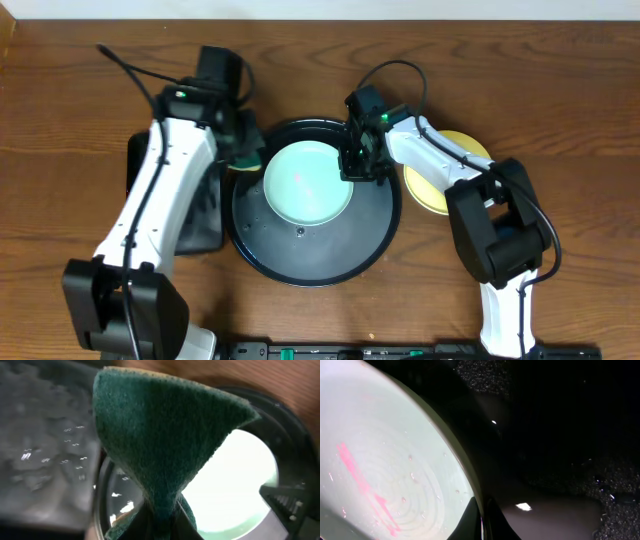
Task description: Clean dirty plates on tray and stack at the side
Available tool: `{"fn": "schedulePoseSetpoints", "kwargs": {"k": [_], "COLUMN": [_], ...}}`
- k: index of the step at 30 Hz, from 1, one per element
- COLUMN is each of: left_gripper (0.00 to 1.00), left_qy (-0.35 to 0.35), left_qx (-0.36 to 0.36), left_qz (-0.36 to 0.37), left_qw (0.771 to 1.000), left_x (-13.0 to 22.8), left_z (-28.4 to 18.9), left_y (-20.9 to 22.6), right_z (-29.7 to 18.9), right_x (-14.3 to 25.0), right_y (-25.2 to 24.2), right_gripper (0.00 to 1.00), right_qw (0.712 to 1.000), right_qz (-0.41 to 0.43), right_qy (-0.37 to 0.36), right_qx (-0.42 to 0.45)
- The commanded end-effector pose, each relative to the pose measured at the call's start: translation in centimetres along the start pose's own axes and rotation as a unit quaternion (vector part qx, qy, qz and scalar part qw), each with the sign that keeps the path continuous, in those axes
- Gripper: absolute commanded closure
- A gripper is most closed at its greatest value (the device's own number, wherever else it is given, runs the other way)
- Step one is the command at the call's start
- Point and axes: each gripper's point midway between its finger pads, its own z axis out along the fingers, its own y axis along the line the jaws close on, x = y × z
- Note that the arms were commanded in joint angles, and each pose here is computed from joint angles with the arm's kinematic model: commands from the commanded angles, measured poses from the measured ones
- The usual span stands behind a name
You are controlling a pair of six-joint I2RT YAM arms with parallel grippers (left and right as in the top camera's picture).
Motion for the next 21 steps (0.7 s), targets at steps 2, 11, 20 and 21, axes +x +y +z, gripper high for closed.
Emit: {"fn": "schedulePoseSetpoints", "kwargs": {"k": [2, 11, 20, 21], "left_gripper": [0.93, 0.93, 0.92, 0.92], "left_qy": [0.011, 0.039, 0.092, 0.099], "left_qx": [0.005, 0.009, -0.017, -0.016], "left_qz": [0.007, 0.089, 0.158, 0.167], "left_qw": [1.0, 0.995, 0.983, 0.981], "left_x": [2.1, 6.3, 9.4, 9.6], "left_z": [1.7, 7.5, 11.7, 12.0], "left_y": [-1.6, -5.3, -5.8, -5.8], "right_z": [2.7, 2.8, 2.8, 2.8], "right_x": [2.1, 2.1, 2.1, 2.1], "right_y": [-1.8, -1.7, -1.7, -1.7], "right_gripper": [0.99, 0.99, 0.99, 0.99], "right_qw": [0.999, 0.999, 0.999, 0.999], "right_qz": [0.018, 0.016, 0.015, 0.015], "right_qy": [0.034, 0.034, 0.034, 0.034], "right_qx": [0.031, 0.03, 0.03, 0.03]}}
